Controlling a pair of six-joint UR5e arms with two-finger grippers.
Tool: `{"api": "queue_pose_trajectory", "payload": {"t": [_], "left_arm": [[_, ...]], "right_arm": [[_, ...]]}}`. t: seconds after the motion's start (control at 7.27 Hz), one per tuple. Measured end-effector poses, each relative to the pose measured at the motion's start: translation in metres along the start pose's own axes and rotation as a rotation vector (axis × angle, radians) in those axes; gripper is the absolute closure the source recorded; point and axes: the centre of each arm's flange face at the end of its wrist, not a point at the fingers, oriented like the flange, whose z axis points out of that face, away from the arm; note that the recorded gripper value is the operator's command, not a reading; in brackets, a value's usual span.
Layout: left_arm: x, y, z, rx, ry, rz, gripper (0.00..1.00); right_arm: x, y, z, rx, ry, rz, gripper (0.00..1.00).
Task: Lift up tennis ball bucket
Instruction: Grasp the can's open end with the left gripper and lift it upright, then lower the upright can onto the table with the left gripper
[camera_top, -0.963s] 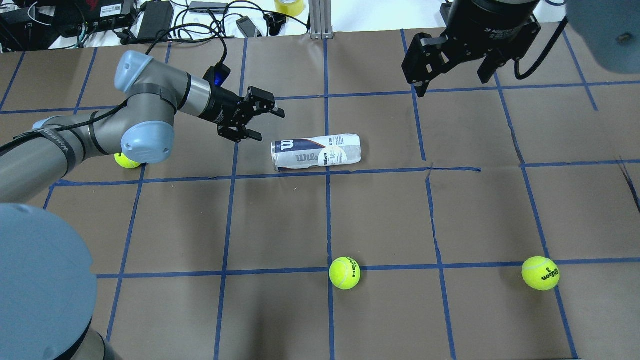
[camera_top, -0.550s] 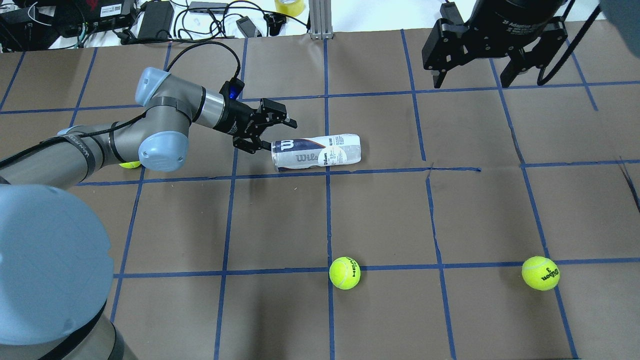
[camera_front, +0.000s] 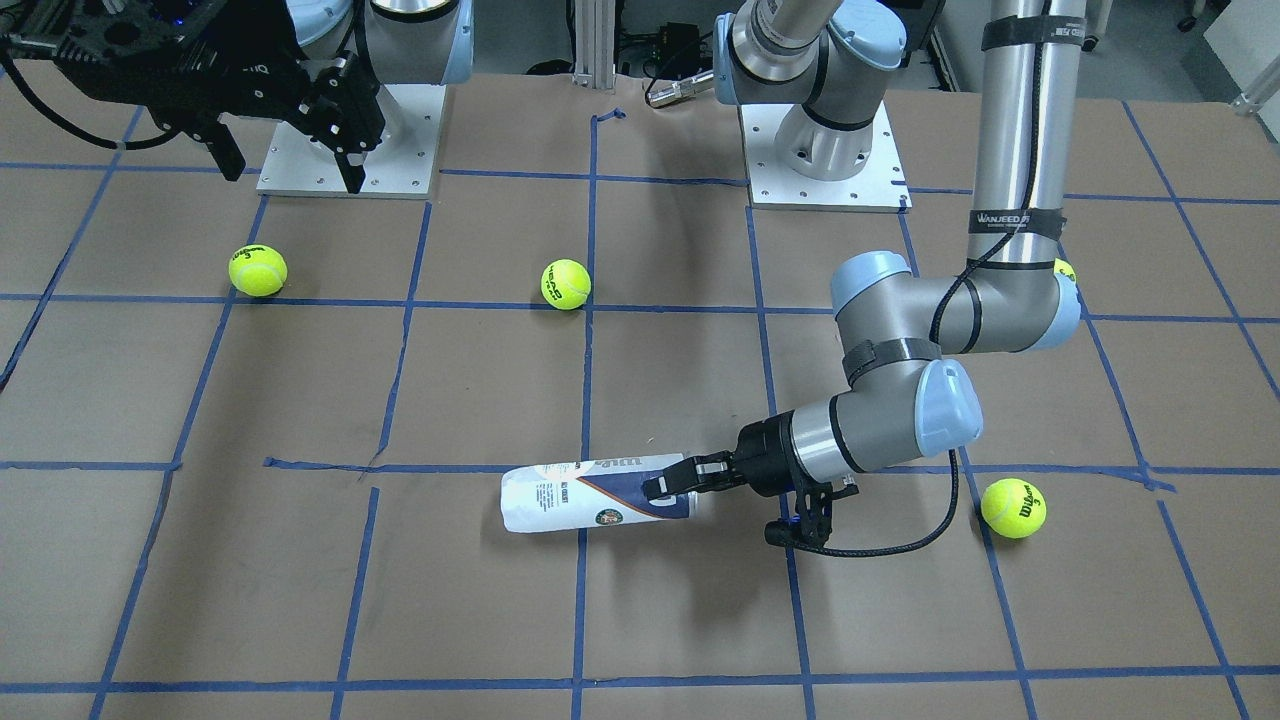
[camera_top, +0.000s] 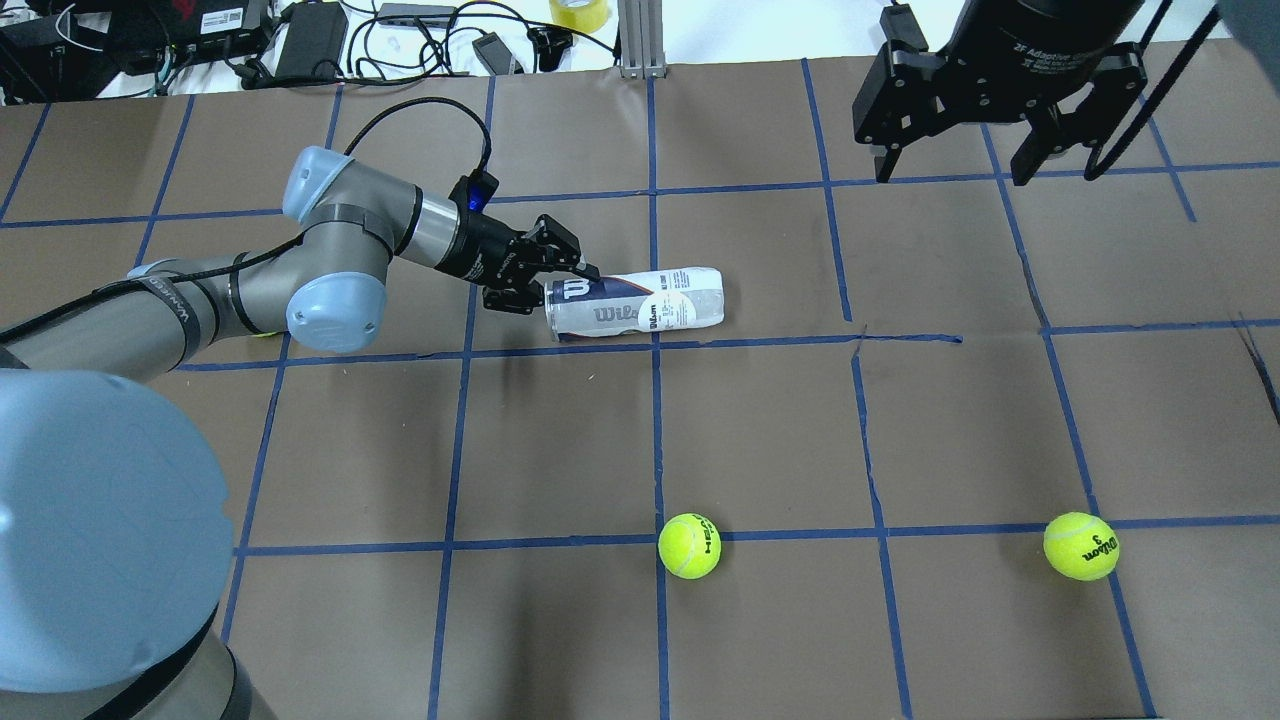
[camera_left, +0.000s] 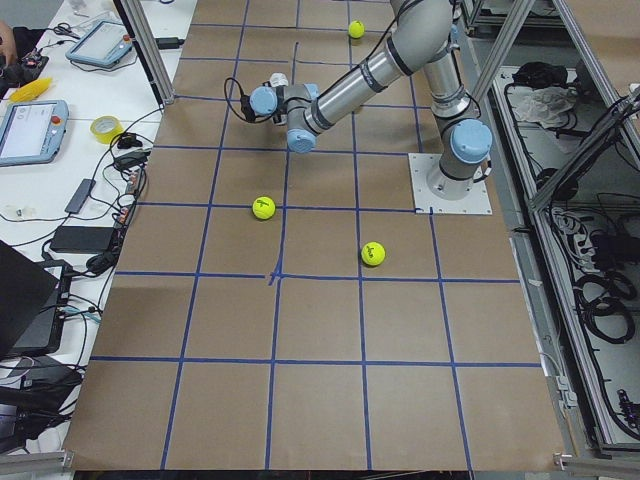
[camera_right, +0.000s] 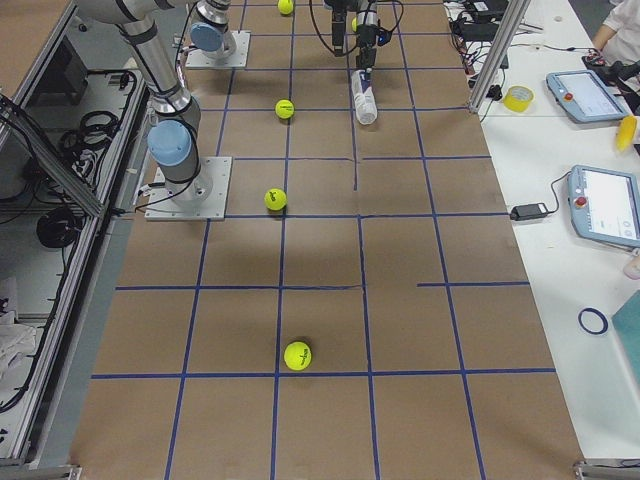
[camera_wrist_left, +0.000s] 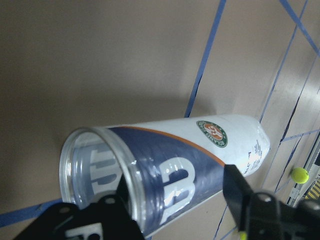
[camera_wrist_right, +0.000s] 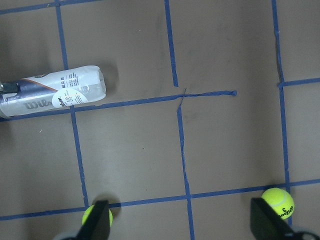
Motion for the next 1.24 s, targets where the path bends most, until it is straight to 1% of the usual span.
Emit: {"api": "queue_pose_trajectory", "payload": {"t": [0.14, 0.28, 0.41, 0.55, 0.69, 0.83, 0.96, 1.1, 1.24], "left_arm": [[0.014, -0.006, -0.014, 0.038, -0.023, -0.014, 1.0], [0.036, -0.016, -0.037, 0.091, -0.049, -0.027, 1.0], [0.068, -0.029, -0.066, 0.143, -0.061, -0.056, 1.0], [0.1, -0.039, -0.097, 0.198, -0.087, -0.073, 1.0], [0.128, -0.043, -0.126, 0.256, -0.151, -0.061, 1.0], [0.151, -0.041, -0.142, 0.305, -0.259, 0.013, 1.0], [0.168, -0.035, -0.142, 0.326, -0.426, 0.175, 1.0], [0.178, -0.028, -0.132, 0.299, -0.585, 0.35, 1.0], [0.183, -0.022, -0.119, 0.246, -0.689, 0.492, 1.0]], "right_arm": [[0.0, 0.001, 0.0, -0.005, 0.001, 0.044, 0.0], [0.0, 0.002, 0.001, -0.01, 0.003, 0.061, 0.0], [0.001, 0.002, 0.001, -0.012, 0.003, 0.062, 0.0], [0.0, 0.002, 0.0, -0.011, 0.002, 0.041, 0.0], [0.0, 0.002, 0.0, -0.008, 0.002, -0.012, 0.0], [0.0, 0.001, 0.0, -0.004, 0.001, -0.074, 0.0], [0.0, 0.0, 0.0, -0.003, 0.0, -0.134, 0.0], [0.0, -0.001, 0.002, -0.006, 0.0, -0.174, 0.0], [0.003, -0.003, 0.003, -0.008, 0.001, -0.189, 0.0]]}}
